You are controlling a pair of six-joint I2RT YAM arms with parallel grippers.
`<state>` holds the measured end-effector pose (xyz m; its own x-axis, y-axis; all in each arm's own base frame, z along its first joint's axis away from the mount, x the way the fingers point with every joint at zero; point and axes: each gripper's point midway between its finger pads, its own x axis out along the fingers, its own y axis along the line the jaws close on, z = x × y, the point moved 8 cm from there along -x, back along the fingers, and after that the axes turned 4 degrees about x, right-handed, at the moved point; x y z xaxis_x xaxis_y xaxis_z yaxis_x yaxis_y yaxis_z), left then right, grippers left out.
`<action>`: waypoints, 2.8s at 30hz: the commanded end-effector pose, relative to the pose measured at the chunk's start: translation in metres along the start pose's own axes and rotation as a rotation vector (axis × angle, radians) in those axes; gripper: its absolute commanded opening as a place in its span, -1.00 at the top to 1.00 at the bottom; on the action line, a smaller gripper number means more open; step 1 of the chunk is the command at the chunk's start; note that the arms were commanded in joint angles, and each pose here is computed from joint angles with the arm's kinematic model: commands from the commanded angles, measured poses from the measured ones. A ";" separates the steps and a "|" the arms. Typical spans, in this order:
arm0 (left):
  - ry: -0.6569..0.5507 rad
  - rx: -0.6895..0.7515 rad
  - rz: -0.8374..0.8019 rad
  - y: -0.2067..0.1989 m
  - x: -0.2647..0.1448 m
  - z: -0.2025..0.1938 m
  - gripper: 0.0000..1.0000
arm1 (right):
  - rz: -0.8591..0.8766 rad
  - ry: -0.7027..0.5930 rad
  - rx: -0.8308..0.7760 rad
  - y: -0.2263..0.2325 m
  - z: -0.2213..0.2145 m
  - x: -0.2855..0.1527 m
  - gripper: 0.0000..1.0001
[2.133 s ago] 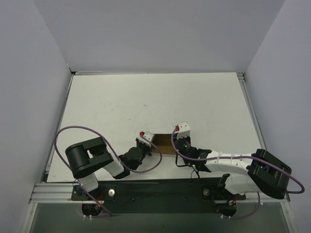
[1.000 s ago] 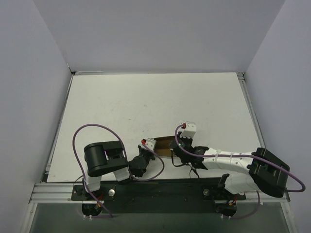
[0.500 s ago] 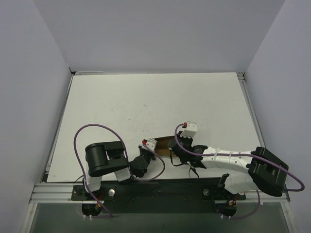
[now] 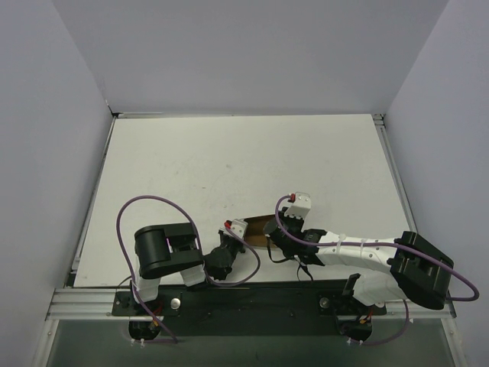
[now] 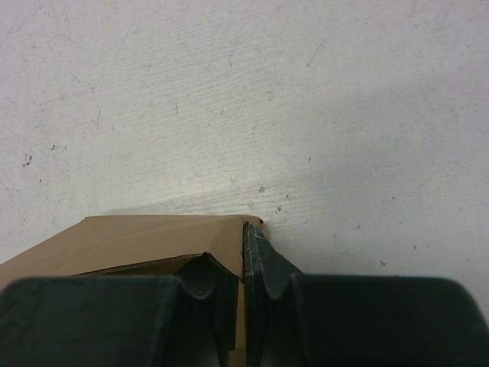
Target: Fold the paper box
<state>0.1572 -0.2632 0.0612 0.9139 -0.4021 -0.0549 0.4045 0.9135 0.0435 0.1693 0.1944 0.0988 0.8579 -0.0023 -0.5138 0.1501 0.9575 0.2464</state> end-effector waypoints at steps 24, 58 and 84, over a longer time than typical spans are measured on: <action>0.062 0.065 -0.200 -0.023 -0.016 -0.023 1.00 | 0.138 0.002 0.172 0.045 0.012 -0.007 1.00; 0.056 0.070 -0.199 -0.025 -0.017 -0.021 1.00 | 0.143 0.049 0.132 0.050 0.000 -0.001 1.00; 0.082 0.036 -0.067 -0.016 -0.016 -0.012 1.00 | 0.025 0.058 -0.222 0.002 -0.024 -0.044 1.00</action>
<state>0.1473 -0.2661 0.0649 0.9278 -0.3683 -0.0601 0.3703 0.9286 0.0250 0.1284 0.1953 0.0978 0.8536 -0.0099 -0.5208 0.0384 0.9983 0.0441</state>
